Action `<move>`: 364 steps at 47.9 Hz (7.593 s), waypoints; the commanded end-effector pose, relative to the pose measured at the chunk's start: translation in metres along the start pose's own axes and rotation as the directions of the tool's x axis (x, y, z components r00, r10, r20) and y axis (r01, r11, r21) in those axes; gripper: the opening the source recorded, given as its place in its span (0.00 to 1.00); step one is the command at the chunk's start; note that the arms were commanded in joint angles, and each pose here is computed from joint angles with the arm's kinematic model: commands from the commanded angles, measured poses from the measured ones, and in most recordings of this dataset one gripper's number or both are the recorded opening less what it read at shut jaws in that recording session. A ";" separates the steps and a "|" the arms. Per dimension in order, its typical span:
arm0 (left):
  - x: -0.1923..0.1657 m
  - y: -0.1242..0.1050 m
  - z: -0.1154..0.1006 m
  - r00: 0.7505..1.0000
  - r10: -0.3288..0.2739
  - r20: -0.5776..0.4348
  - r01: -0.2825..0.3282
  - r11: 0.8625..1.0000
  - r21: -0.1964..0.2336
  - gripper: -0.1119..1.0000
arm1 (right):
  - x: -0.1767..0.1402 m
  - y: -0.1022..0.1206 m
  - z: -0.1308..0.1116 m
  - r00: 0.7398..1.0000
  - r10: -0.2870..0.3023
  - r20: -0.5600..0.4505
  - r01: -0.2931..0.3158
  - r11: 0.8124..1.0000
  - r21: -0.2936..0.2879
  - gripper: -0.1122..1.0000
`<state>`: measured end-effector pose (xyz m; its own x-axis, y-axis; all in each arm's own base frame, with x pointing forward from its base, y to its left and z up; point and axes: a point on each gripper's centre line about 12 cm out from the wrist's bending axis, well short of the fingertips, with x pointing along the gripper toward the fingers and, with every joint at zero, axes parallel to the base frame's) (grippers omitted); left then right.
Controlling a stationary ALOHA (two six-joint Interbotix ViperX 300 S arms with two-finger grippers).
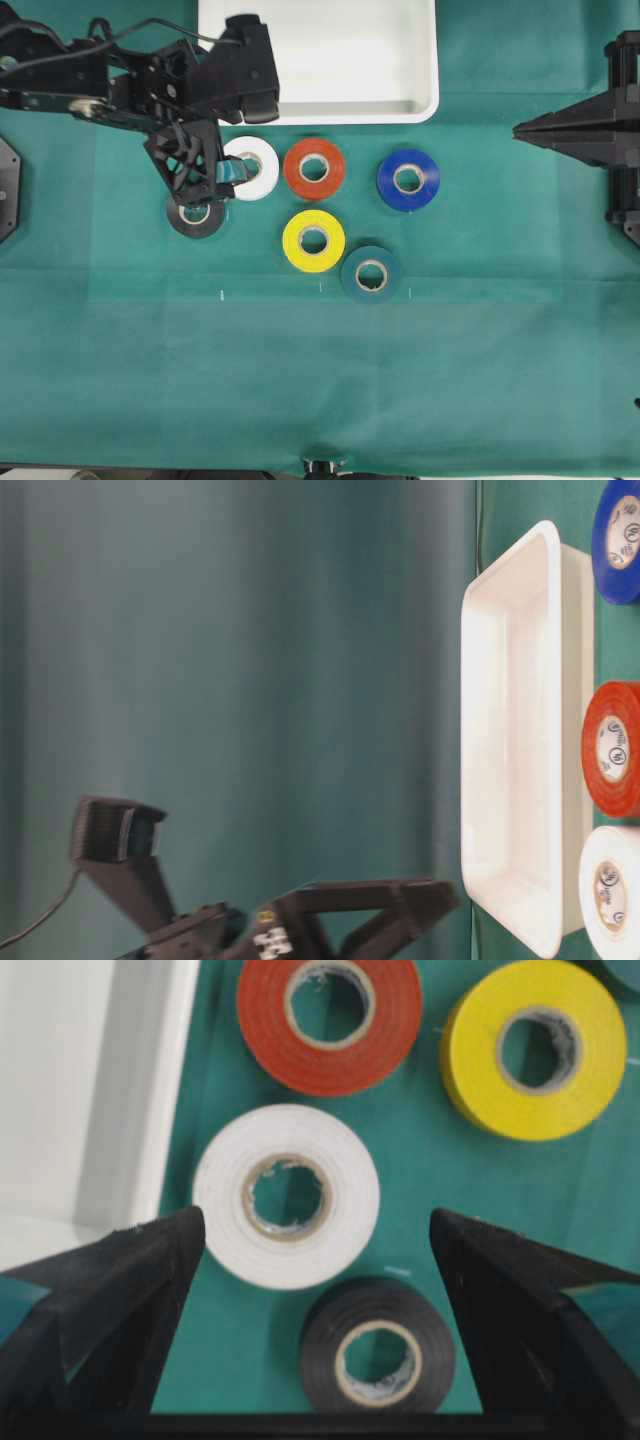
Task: Pick up the tape from a random location and place it into the white case.
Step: 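Lower the open left gripper over the white tape roll's hole, then insert the left gripper fingers into the roll and spread to grip, then lift the white tape roll with the left gripper, then carry the white roll over the white tray and lower it inside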
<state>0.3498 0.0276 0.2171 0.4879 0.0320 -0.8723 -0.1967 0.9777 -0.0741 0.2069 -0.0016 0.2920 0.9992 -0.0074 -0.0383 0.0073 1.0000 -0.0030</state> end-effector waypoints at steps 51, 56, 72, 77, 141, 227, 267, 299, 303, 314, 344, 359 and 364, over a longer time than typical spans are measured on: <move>0.073 -0.005 -0.036 0.999 -0.007 -0.032 0.007 1.000 0.001 0.98 | 0.003 0.000 0.011 1.000 -0.001 0.020 0.001 1.000 -0.003 0.10; 0.078 -0.005 -0.038 0.999 -0.006 -0.041 0.006 1.000 0.002 0.98 | 0.003 0.000 0.011 1.000 -0.001 0.020 0.001 1.000 -0.005 0.10; 0.090 -0.005 -0.042 0.999 -0.004 -0.054 0.004 1.000 0.002 0.98 | 0.003 0.000 0.010 1.000 -0.001 0.018 0.001 1.000 -0.003 0.10; 0.095 -0.004 -0.044 0.998 -0.001 -0.065 0.001 1.000 0.000 0.98 | 0.003 0.000 0.010 1.000 -0.001 0.018 0.001 1.000 -0.005 0.10; 0.095 -0.006 -0.047 0.996 0.000 -0.092 -0.001 1.000 -0.012 0.65 | 0.004 0.000 0.010 1.000 -0.001 0.017 0.001 1.000 -0.006 0.10; -0.011 -0.024 0.013 1.000 -0.026 -0.009 0.026 0.999 0.017 0.33 | 0.004 0.000 0.010 1.000 -0.001 0.011 0.001 1.000 -0.005 0.10; -0.105 -0.030 0.041 0.998 -0.041 0.055 0.039 0.999 0.034 0.33 | 0.004 0.000 0.009 1.000 -0.001 0.008 0.001 1.000 -0.005 0.10; -0.104 -0.031 0.041 0.998 -0.040 0.053 0.038 0.999 0.036 0.33 | 0.004 0.000 0.009 1.000 -0.001 0.008 0.001 1.000 -0.006 0.10; -0.104 -0.031 0.041 0.998 -0.040 0.053 0.038 0.999 0.036 0.33 | 0.004 0.000 0.009 1.000 -0.001 0.006 0.001 1.000 -0.005 0.10; -0.103 -0.031 0.040 0.998 -0.040 0.050 0.039 0.999 0.035 0.33 | 0.004 0.000 0.009 1.000 -0.001 0.008 0.001 1.000 -0.005 0.10; -0.112 0.059 0.043 0.992 0.108 0.064 -0.102 0.990 -0.099 0.33 | 0.004 0.000 0.009 1.000 -0.001 0.008 0.001 1.000 -0.005 0.10; -0.116 0.090 0.041 0.986 0.159 0.057 -0.149 0.976 -0.157 0.33 | 0.004 0.000 0.009 1.000 -0.001 0.006 0.001 1.000 -0.005 0.10; -0.115 0.091 0.041 0.985 0.160 0.058 -0.149 0.976 -0.160 0.33 | 0.004 0.000 0.009 1.000 -0.001 0.006 0.001 1.000 -0.005 0.10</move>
<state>0.3143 0.1223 0.3221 0.4755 0.1884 -0.8593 -0.4013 0.9157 -0.0213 0.2084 -0.0015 0.2905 0.9984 -0.0070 -0.0567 0.0066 0.9999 -0.0076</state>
